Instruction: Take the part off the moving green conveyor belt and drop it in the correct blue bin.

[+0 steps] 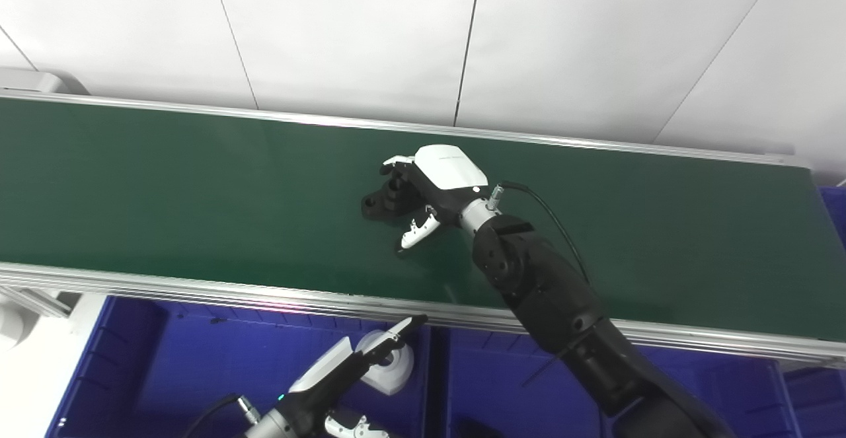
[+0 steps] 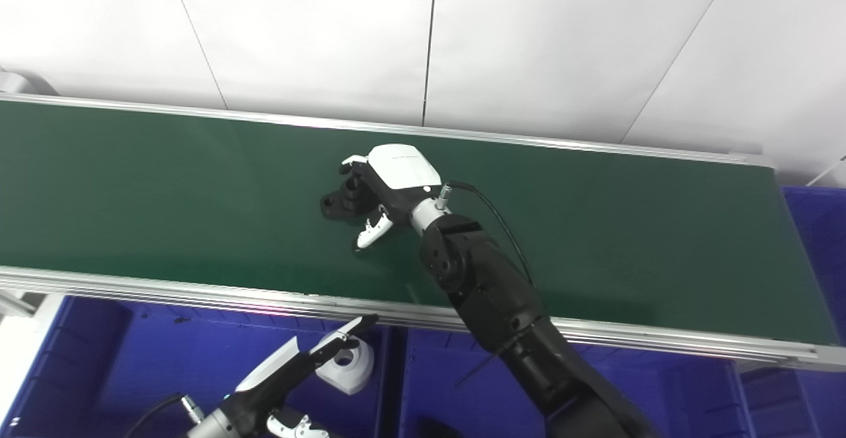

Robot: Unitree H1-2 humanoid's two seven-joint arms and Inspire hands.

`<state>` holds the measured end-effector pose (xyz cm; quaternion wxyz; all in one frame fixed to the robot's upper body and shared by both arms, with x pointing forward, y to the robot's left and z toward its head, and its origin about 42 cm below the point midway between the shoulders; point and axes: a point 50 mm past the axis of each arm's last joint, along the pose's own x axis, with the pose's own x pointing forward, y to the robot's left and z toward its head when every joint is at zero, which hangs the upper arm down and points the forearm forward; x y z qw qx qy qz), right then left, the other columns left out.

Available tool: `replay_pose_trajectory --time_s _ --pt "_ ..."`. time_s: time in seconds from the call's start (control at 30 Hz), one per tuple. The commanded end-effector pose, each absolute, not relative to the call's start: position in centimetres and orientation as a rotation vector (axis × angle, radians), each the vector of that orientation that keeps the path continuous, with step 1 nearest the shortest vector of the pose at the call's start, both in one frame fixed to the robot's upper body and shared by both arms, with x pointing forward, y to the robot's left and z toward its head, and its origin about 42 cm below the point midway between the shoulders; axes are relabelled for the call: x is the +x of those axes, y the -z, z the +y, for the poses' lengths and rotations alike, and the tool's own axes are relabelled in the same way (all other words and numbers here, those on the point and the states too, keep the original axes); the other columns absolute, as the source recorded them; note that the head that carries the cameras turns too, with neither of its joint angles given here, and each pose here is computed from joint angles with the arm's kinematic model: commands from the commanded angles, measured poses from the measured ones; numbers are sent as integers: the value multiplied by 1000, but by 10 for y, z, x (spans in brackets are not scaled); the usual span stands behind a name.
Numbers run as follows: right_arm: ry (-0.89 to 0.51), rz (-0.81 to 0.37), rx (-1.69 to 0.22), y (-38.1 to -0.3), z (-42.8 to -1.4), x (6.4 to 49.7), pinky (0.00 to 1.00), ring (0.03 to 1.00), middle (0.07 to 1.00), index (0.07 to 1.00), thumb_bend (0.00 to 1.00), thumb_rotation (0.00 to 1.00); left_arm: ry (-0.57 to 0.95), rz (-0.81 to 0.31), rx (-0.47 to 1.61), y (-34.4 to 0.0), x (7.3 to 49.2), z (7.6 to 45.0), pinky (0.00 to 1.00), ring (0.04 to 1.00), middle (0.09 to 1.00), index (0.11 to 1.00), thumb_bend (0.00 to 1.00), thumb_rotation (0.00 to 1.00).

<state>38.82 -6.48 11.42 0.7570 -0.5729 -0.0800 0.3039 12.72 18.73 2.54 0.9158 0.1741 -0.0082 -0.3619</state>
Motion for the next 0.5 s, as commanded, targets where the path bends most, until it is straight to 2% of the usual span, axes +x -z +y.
replay_pose_trajectory --time_s 0.0,0.03,0.07,0.17,0.2,0.47 --pt "-701 -218 -1276 -118 -63 386 423 513 661 729 580 1 737 -78 343 -36 129 187 919 991 1000 1000 915 552" --pt "-704 -218 -1284 -117 -66 383 406 488 654 722 549 0 737 -79 343 -36 129 187 918 991 1000 1000 916 552" --pt "-706 -216 -1290 -116 -68 382 354 450 598 696 534 0 737 -79 343 -37 129 187 919 991 1000 1000 915 552" --pt "-713 -222 -1328 -119 -77 378 283 408 537 637 522 0 735 -76 328 -37 130 187 923 993 1000 1000 914 543" --pt "-712 -223 -1337 -121 -79 377 279 382 505 573 513 0 734 -75 326 -37 130 187 924 993 1000 1000 918 551" --pt "-689 -258 -1430 -132 -92 374 286 369 493 537 511 0 735 -70 325 -38 131 187 930 997 1000 1000 926 567"
